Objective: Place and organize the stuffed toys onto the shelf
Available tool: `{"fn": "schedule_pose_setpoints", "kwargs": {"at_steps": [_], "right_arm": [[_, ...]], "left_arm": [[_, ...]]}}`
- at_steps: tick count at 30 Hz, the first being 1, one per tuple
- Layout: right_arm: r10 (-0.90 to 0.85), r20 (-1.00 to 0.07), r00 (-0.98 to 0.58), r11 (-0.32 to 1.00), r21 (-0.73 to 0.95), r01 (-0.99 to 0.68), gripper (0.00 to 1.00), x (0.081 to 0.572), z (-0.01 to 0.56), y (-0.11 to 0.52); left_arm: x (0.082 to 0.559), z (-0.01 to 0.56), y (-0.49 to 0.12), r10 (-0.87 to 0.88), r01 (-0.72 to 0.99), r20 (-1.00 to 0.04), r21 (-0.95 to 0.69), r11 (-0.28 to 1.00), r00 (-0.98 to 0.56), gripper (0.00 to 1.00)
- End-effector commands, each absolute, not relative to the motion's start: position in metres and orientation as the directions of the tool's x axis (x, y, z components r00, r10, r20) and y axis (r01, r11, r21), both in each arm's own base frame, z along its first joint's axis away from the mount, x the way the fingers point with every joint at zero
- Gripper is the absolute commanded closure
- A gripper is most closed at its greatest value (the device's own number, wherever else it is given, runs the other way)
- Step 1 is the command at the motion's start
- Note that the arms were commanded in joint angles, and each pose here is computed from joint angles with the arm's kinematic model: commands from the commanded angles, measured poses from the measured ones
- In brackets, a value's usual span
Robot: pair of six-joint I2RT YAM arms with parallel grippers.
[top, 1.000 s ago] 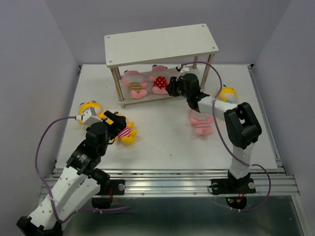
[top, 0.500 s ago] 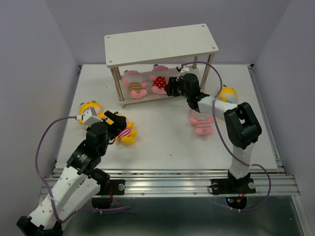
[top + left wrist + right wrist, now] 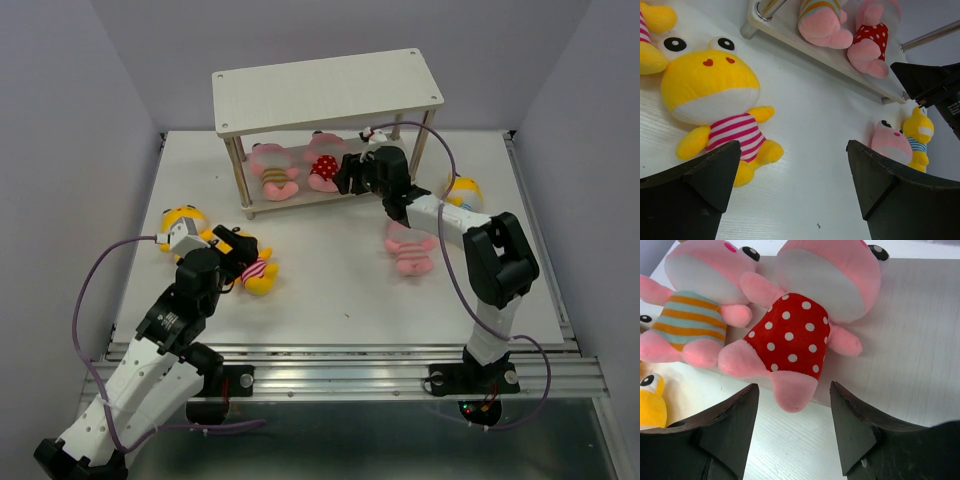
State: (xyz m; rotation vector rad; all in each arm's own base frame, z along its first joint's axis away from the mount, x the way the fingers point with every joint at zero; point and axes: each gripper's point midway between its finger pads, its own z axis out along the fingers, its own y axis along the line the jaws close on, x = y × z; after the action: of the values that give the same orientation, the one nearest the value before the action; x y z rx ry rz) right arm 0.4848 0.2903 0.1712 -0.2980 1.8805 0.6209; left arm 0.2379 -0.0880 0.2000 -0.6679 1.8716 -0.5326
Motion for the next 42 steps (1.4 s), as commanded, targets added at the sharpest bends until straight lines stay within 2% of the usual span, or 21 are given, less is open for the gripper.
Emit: {"fn": "schedule_pose_setpoints", "kwargs": {"at_steps": [1,8,16,26,27,29,30,35,39,42], "right_arm": [[0.093,-0.937,-0.338,0.813,0.267,-0.517,0.36,0.486,0.202,0.292],[0.081,-0.926,-0.369,0.806,0.279,-0.522,0.35,0.486,0.191,0.296],[0.082,-0.91,-0.406,0.79,0.307,-0.531,0.42,0.49,0.181,0.304],[0.073,-0.901,-0.428,0.811,0.304,-0.5,0.43,0.493,0.17,0.3],[0.072,-0.901,-0.428,0.812,0.302,-0.5,0.48,0.493,0.169,0.3],[0.071,-0.899,-0.433,0.812,0.304,-0.498,0.51,0.492,0.168,0.3],[0.069,-0.897,-0.437,0.811,0.305,-0.499,0.59,0.492,0.166,0.301],[0.062,-0.901,-0.43,0.805,0.3,-0.512,0.72,0.49,0.169,0.301],[0.055,-0.906,-0.42,0.812,0.285,-0.509,0.79,0.49,0.173,0.299],[0.035,-0.913,-0.407,0.819,0.26,-0.512,0.81,0.492,0.178,0.296]], "left_arm": [[0.241,0.2,-0.087,-0.657,-0.196,-0.692,-0.629,0.752,-0.299,0.01],[0.241,0.2,-0.088,-0.655,-0.195,-0.693,-0.628,0.753,-0.3,0.01],[0.242,0.201,-0.086,-0.655,-0.198,-0.696,-0.626,0.754,-0.294,0.01],[0.242,0.201,-0.087,-0.654,-0.196,-0.697,-0.626,0.755,-0.293,0.01],[0.242,0.201,-0.087,-0.654,-0.195,-0.697,-0.626,0.755,-0.294,0.01],[0.242,0.201,-0.087,-0.654,-0.196,-0.698,-0.625,0.755,-0.293,0.01],[0.242,0.2,-0.087,-0.655,-0.197,-0.697,-0.626,0.754,-0.293,0.01],[0.242,0.201,-0.086,-0.654,-0.196,-0.697,-0.626,0.755,-0.293,0.01],[0.241,0.201,-0.086,-0.656,-0.195,-0.696,-0.628,0.753,-0.291,0.01],[0.241,0.2,-0.086,-0.656,-0.195,-0.696,-0.628,0.753,-0.291,0.01]]}}
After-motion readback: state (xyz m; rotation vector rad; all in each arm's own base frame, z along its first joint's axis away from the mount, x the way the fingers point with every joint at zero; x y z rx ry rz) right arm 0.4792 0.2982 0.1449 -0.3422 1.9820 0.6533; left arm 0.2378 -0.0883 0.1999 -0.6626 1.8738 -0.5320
